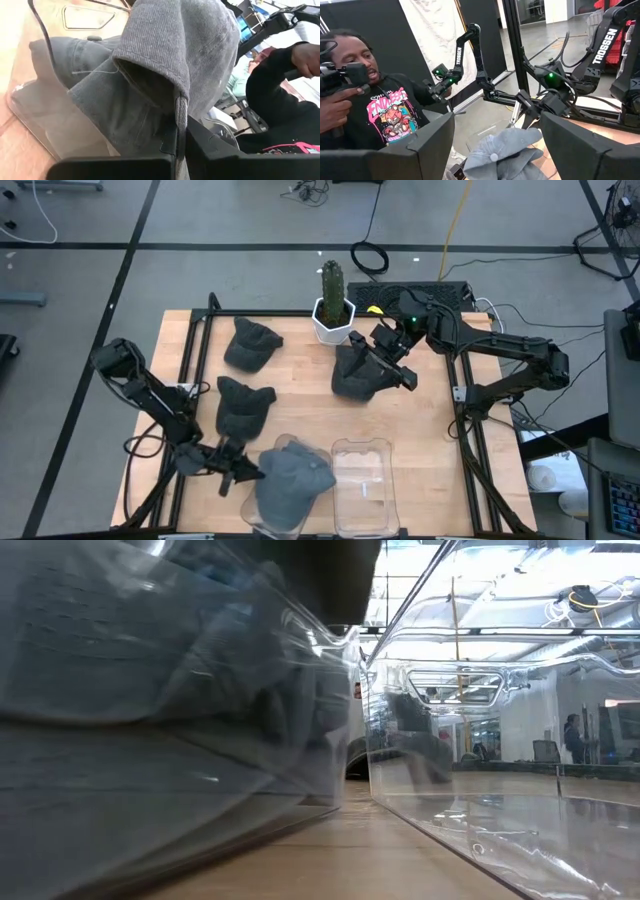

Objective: Pick & Place hat
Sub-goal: Put the gray cap into the left transparent bin

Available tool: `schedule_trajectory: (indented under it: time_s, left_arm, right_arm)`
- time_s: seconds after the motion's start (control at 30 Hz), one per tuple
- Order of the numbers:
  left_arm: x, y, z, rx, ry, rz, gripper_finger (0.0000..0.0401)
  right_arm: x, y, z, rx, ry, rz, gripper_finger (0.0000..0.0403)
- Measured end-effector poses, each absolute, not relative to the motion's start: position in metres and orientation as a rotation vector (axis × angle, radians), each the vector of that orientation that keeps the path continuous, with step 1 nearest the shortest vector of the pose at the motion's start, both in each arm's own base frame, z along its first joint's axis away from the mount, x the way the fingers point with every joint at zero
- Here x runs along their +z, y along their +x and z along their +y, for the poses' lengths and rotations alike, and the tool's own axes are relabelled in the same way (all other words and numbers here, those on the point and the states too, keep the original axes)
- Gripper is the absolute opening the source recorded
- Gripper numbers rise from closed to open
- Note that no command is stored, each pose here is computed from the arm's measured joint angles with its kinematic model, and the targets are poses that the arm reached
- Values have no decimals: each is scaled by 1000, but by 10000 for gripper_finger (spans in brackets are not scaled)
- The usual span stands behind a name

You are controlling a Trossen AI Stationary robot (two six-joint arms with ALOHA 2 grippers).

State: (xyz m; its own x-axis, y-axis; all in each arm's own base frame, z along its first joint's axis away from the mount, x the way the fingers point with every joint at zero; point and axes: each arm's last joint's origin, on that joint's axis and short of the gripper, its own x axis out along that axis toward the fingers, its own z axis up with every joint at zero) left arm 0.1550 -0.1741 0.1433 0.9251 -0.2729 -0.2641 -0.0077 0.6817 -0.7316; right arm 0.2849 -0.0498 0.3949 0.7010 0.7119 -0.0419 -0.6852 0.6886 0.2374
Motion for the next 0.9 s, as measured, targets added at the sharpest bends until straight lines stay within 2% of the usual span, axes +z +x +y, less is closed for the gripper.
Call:
schedule_trajectory:
  time_s: [0.17,0.33,0.53,0.73,0.9]
  left_arm:
    - [141,158,-171,-138,-828,396,14]
    - [142,161,-168,-125,-811,373,39]
    - [153,163,-171,-214,-707,271,102]
    - [156,162,-173,-275,-726,272,179]
    - [161,162,-172,-287,-711,252,226]
  right_arm:
    - [395,285,-50,784,206,132,281]
    - [395,285,-50,784,205,133,281]
    - [395,285,-50,783,207,134,281]
    - [394,285,-50,783,210,137,281]
    - [393,285,-50,782,203,144,281]
